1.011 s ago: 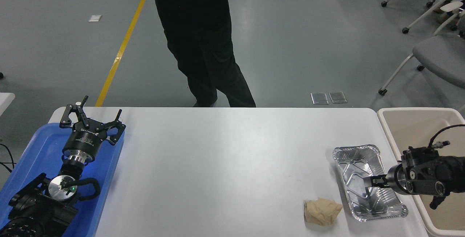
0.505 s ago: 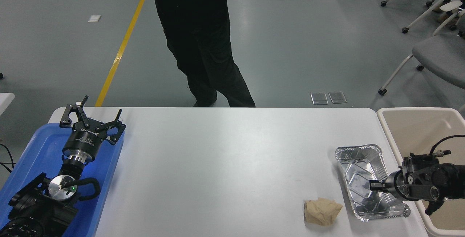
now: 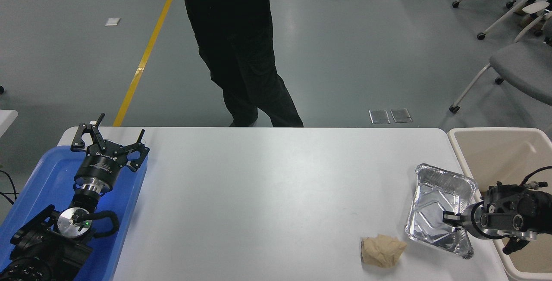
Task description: Pick up foil plate and place in dustbin
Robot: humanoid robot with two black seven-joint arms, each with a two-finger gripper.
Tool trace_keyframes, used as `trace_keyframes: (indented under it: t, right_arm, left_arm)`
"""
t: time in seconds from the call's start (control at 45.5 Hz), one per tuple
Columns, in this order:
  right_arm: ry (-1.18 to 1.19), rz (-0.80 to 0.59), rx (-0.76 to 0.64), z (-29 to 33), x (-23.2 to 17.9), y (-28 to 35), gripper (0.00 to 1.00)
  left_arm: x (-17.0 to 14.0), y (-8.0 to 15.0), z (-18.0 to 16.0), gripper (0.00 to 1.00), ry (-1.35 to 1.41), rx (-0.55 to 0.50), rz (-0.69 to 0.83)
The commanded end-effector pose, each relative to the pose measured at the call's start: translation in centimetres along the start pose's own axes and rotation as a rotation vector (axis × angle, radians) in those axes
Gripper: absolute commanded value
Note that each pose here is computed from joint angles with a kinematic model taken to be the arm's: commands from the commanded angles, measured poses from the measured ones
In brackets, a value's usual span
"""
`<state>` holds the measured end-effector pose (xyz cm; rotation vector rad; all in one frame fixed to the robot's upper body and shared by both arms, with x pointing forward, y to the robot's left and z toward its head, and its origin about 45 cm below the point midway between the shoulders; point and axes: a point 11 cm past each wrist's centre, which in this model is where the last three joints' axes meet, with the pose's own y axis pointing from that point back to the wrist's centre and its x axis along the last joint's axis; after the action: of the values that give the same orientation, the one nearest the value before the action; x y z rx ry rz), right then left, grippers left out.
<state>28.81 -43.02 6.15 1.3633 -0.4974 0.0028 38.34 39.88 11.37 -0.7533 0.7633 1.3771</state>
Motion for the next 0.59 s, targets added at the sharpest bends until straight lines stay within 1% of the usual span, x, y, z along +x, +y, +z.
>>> trace_keyframes:
  t: [0.0,0.132,0.33,0.505,0.571]
  right_arm:
    - [-0.106,-0.032,0.048,-0.3,0.9,2.7,0.00]
    - [-0.190,-0.040,0.104,-0.8,2.3,6.3,0.00]
    - [-0.175,-0.005,0.135,-1.3,4.6,9.8,0.00]
    - [-0.156,0.045,0.168,-1.5,7.6,15.2,0.00]
    - [-0.132,0.029,0.186,-1.7,8.8,17.8,0.00]
  left_arm:
    - [0.0,0.0,0.0,0.99,0.000,0.001,0.000]
    - [0.0,0.0,0.0,0.99,0.000,0.001,0.000]
    - [0.0,0.0,0.0,0.99,-0.001,0.003,0.000]
    - [-0.1,-0.1,-0.1,0.99,-0.003,0.006,-0.002]
    - [-0.1,-0.1,-0.1,0.99,-0.003,0.006,-0.002]
